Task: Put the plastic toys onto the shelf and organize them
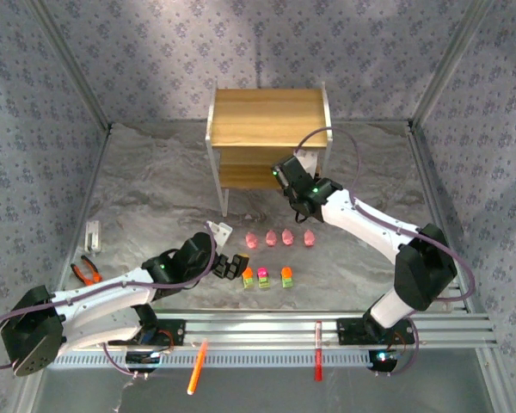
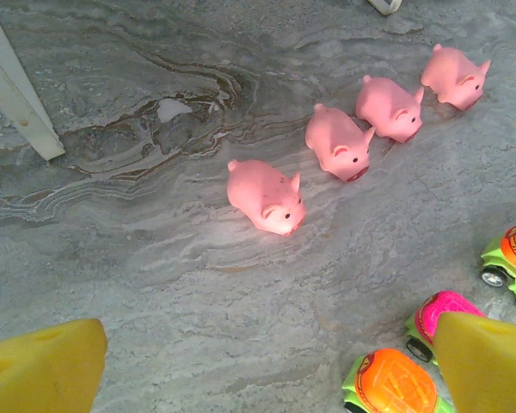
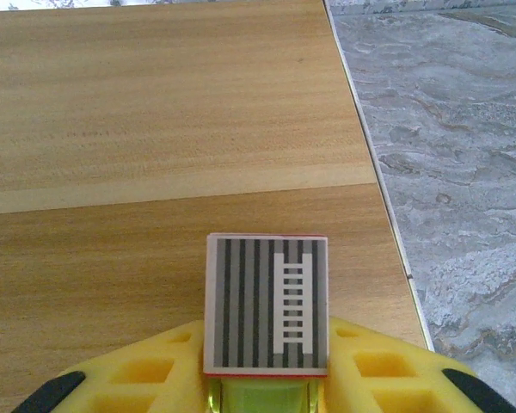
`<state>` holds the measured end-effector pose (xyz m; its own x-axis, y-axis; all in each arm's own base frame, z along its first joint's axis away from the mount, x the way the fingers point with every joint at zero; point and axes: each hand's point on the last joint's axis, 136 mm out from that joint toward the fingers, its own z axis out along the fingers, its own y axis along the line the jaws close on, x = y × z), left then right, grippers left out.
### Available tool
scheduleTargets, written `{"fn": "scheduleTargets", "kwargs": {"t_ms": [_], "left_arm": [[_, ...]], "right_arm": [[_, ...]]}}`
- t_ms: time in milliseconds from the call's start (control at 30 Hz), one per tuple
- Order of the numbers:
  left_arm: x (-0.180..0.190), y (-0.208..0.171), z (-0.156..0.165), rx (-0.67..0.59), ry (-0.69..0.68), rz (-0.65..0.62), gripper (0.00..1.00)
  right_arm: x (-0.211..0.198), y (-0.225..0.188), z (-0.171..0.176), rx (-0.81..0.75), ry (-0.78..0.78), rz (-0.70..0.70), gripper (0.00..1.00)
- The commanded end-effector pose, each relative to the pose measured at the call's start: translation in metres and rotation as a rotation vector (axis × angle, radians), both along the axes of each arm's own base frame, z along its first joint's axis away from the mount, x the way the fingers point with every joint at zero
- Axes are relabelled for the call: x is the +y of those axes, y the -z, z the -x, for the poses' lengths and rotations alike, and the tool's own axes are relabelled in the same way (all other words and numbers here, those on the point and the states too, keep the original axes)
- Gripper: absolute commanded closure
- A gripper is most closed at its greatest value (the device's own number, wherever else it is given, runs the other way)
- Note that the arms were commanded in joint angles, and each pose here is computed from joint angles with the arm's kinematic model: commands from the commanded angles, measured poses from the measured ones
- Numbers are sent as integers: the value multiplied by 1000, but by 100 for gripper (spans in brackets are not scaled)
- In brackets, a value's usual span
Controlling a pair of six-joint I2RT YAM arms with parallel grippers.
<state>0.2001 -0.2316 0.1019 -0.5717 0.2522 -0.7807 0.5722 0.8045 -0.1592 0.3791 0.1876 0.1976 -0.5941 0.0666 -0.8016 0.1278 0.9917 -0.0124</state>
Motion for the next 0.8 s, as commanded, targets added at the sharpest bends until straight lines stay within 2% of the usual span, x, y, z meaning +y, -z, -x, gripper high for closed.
{"fn": "scheduleTargets", "kwargs": {"t_ms": [0, 400, 767], "left_arm": [[-10, -15, -2, -26, 22, 29, 3], [-10, -15, -2, -26, 21, 26, 3], [-9, -15, -2, -27, 19, 23, 3]], "right_arm": [[0, -11, -7, -16, 10, -6, 64], [-1, -16, -14, -23, 23, -7, 61], [3, -25, -2, -43, 13, -11, 55]]}}
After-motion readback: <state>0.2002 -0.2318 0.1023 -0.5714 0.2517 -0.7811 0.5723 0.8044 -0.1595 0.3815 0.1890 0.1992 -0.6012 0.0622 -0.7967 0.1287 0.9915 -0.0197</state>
